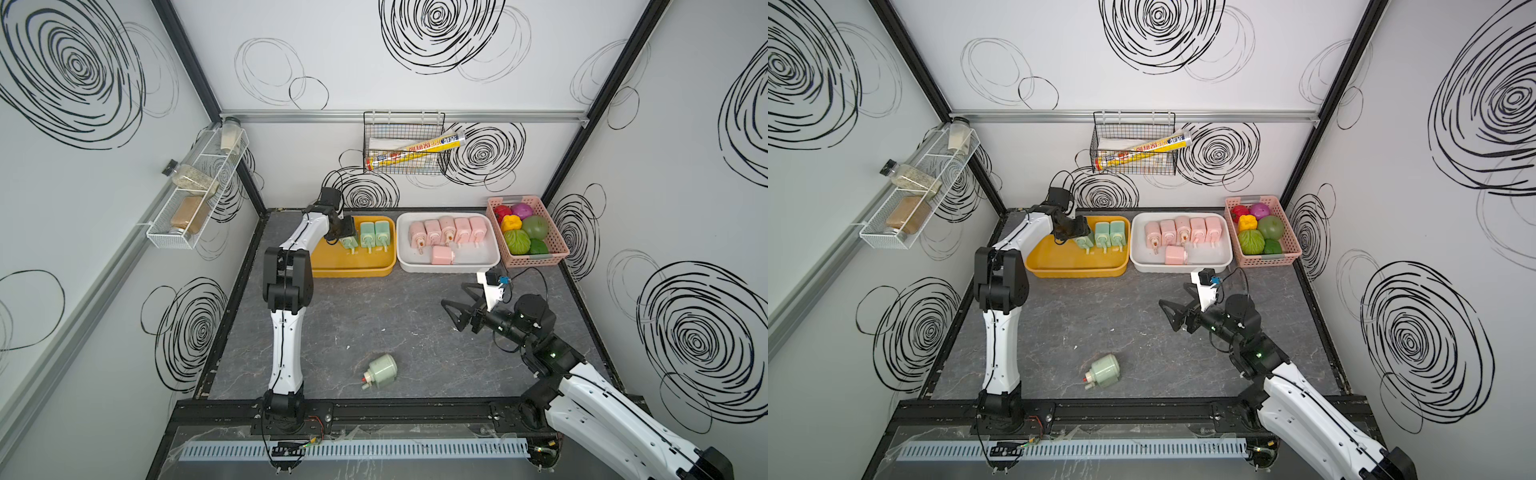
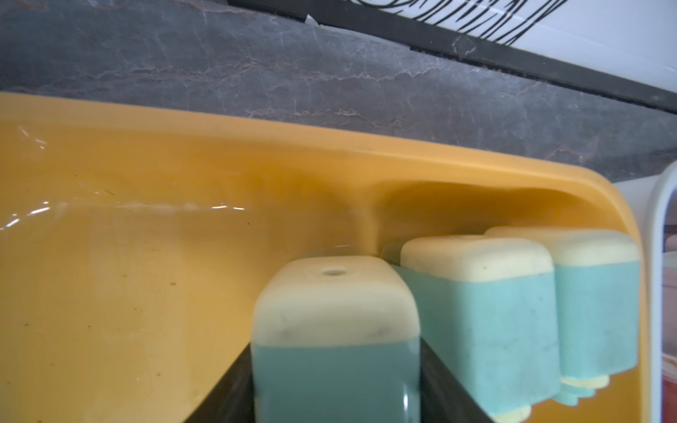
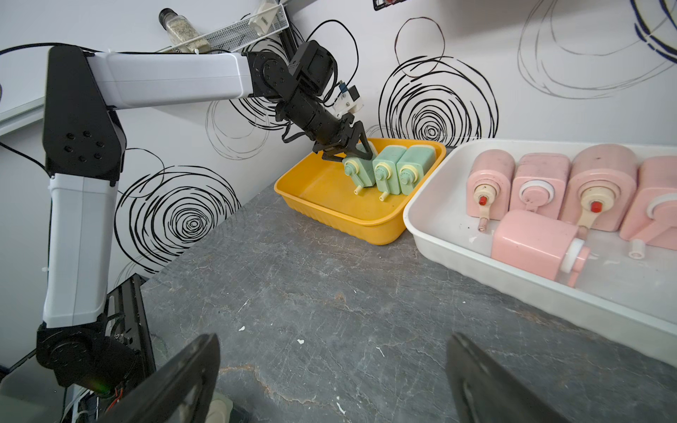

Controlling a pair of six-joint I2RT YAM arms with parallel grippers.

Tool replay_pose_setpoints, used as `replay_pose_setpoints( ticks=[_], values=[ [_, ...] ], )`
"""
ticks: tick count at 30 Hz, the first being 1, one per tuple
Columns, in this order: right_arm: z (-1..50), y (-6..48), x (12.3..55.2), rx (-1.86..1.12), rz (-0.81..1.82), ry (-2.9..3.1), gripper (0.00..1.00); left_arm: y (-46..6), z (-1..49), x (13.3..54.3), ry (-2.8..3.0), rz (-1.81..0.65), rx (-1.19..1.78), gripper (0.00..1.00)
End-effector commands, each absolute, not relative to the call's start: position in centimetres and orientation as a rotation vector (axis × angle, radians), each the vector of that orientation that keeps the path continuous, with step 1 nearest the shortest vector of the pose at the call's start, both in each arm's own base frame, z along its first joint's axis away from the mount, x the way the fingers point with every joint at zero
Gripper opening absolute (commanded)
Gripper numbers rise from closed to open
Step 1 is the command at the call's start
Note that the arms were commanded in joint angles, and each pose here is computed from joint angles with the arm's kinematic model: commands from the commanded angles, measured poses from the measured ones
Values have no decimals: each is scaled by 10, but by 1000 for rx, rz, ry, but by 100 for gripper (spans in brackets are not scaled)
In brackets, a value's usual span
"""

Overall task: Place the pencil sharpeners by color into the storage box
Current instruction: Place the pencil sharpener in the storage box.

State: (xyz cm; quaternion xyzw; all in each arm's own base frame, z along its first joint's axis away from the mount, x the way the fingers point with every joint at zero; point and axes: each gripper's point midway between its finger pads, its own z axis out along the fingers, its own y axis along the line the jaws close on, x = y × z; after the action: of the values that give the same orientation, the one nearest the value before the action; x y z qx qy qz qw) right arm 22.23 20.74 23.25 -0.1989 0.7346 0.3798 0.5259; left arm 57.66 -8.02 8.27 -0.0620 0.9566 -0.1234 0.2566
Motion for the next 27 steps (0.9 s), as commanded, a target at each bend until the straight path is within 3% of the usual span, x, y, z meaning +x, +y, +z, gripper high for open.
replay_pose_setpoints(
  ticks=[1,8,13,19,27],
  values=[
    [242,208,223,-478,904,1740,100,-90,89,591,2542,-365,-149,22],
    [241,208,222,-477,905,1744,100,-93,86,591,2546,-345,-152,43],
    [238,208,221,-478,905,1755,100,-99,82,591,2547,-350,-156,52],
    [235,207,221,-475,898,1766,100,-99,82,592,2545,-336,-170,80],
    [234,206,221,-473,896,1770,100,-93,110,594,2476,-376,-206,89]
  ],
)
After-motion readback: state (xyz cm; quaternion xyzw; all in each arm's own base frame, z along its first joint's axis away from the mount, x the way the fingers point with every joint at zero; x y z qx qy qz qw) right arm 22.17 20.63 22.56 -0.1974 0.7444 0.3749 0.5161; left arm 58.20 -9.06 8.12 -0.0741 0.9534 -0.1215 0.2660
